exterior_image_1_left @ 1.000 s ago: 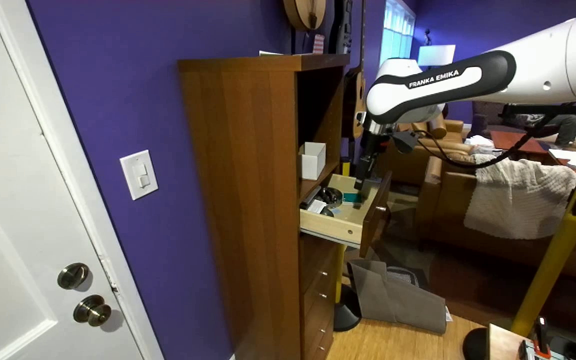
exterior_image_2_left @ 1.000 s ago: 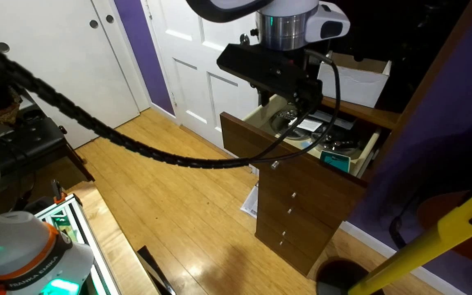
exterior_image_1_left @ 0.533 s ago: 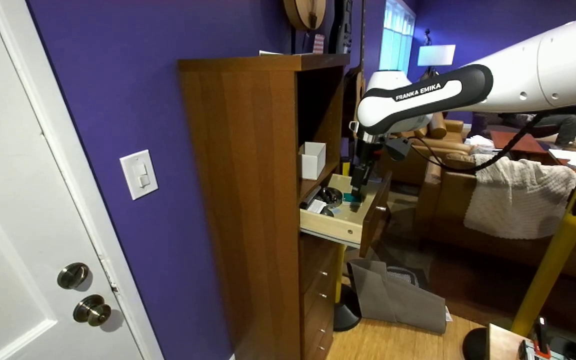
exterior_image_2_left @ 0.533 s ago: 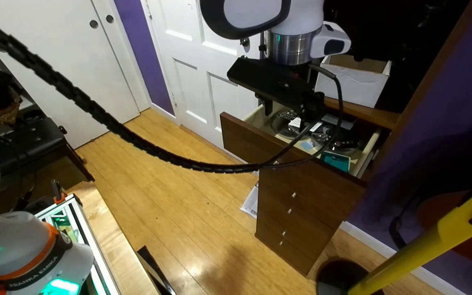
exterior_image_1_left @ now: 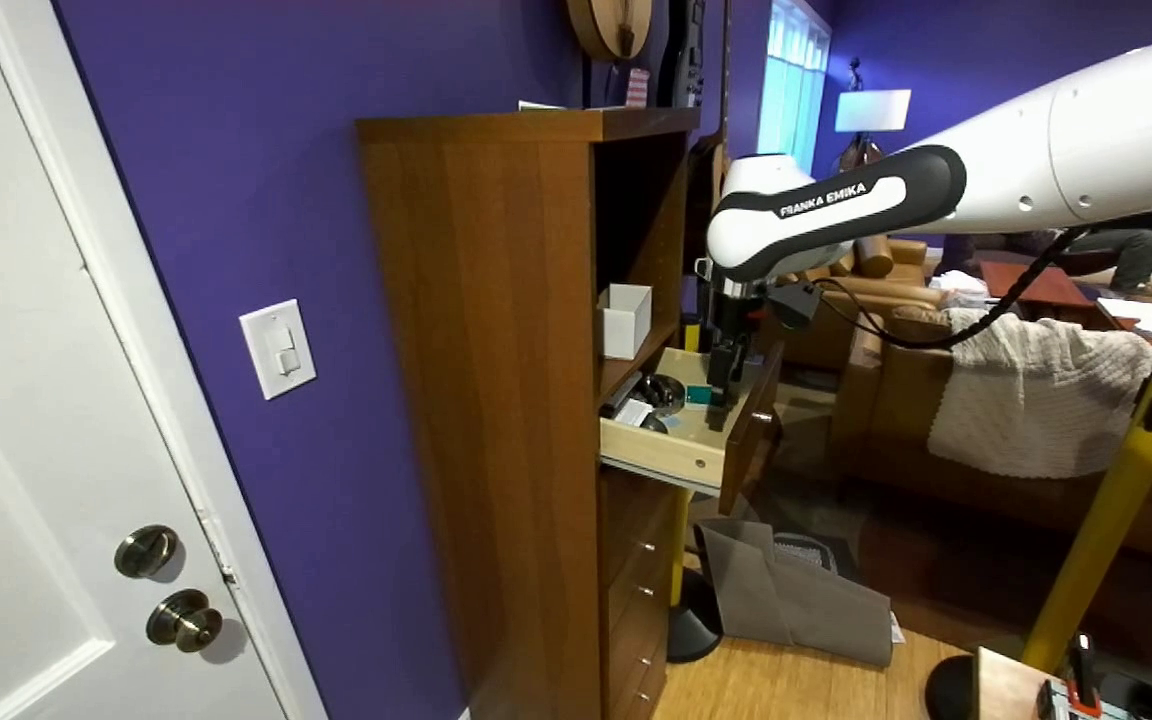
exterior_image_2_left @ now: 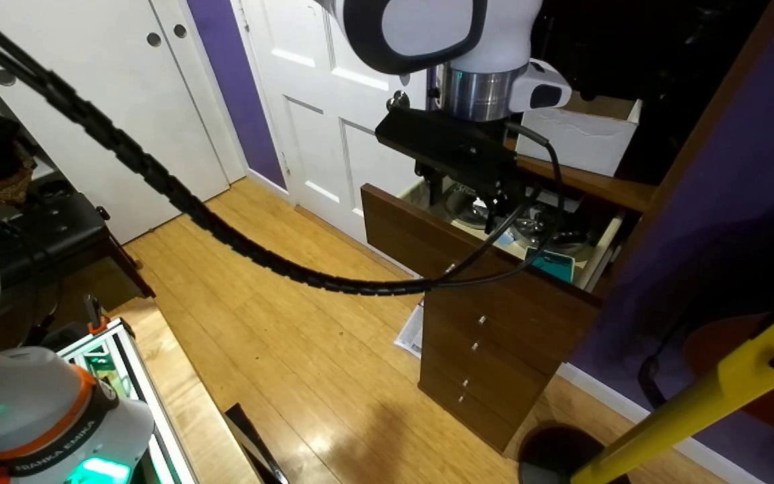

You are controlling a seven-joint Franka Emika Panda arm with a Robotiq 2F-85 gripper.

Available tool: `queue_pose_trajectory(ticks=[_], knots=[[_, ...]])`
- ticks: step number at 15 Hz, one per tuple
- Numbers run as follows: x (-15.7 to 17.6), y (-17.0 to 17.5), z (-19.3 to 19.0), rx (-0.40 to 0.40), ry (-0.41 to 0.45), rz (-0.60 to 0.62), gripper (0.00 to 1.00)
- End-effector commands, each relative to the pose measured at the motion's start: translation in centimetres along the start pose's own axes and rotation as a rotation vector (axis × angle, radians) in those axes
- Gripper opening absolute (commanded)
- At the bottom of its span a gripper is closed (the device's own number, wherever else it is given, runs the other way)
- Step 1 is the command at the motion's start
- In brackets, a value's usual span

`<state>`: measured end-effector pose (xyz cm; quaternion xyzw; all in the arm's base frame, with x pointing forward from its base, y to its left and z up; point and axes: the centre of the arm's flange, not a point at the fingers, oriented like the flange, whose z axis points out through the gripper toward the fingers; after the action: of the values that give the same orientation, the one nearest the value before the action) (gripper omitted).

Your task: Open the top drawer

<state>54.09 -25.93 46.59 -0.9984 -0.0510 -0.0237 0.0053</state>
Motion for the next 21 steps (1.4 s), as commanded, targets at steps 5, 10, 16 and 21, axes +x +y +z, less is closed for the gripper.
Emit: queue_pose_trajectory(ticks=[5, 10, 16, 21], knots=[[-0.9, -0.1, 0.3, -0.010, -0.175, 0.061, 1.00], [-1.8, -0.5, 0.1, -0.012, -0.263, 0.110, 1.00], [-2.4, -0.6, 0.0, -0.020, -0.292, 0.137, 1.00], [-2.0, -1.1, -2.9, -0.009, -0.071, 0.118, 1.00]])
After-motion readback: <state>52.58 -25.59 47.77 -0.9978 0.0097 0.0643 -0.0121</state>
